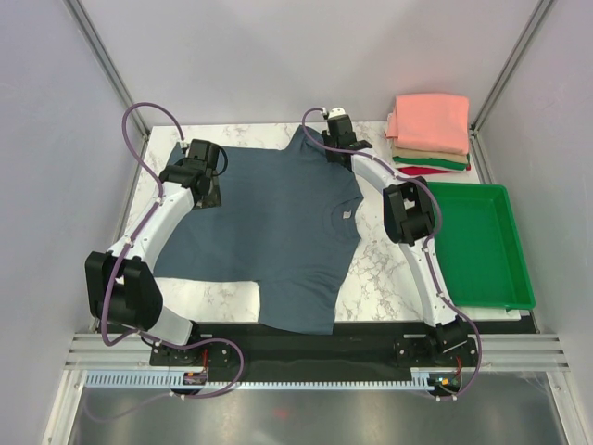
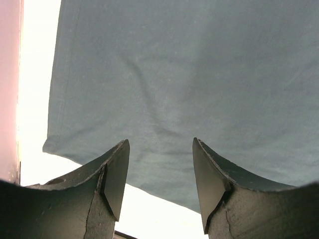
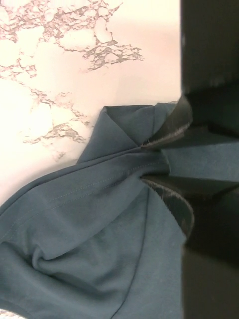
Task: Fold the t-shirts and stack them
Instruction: Flatten the tshirt out
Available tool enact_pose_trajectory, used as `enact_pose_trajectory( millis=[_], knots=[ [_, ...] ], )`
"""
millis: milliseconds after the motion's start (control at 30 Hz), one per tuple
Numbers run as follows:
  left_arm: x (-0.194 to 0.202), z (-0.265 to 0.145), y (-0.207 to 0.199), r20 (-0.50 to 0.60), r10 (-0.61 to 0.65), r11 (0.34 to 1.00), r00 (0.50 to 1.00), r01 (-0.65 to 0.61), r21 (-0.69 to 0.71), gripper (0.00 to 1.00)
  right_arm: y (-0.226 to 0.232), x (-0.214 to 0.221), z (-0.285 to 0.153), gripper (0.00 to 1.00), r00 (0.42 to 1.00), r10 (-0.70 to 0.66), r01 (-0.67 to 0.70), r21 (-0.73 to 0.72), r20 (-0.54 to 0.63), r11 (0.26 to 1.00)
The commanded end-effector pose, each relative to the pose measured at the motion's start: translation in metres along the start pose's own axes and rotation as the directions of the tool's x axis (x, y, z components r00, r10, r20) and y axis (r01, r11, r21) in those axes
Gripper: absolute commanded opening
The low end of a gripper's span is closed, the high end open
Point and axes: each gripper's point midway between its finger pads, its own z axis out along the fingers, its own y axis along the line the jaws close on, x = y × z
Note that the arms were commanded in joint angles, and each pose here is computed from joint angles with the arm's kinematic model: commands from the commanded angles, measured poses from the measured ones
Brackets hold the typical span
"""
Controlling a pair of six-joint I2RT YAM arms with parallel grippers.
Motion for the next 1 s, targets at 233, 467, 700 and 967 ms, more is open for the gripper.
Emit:
enact_pose_trajectory(
  millis=[233,467,700,967],
  knots=[
    [-0.003,0.0,0.002,0.012,0.04,0.999,0.999,-0.04,-0.009,0.6,-0.008,-0.048,-0.001,0.0,0.988,-0.009,0.004,0.03,0.157,1.0],
    [-0.002,0.001,0.002,0.008,0.045,0.999,0.999,-0.044,-0.016,0.6,-0.05,-0.125,-0.002,0.14,0.884,-0.027,-0.08,0.209,0.467,0.975],
    [-0.001,0.003,0.004,0.001,0.049,0.998,0.999,-0.049,-0.026,0.61,-0.068,-0.145,-0.001,0.98,0.832,0.051,-0.194,0.203,0.553,0.96],
    [0.0,0.003,0.004,0.0,0.048,0.998,0.999,-0.048,-0.029,0.6,-0.027,-0.126,-0.105,0.98,0.849,0.215,-0.234,-0.022,0.482,0.972]
  ],
)
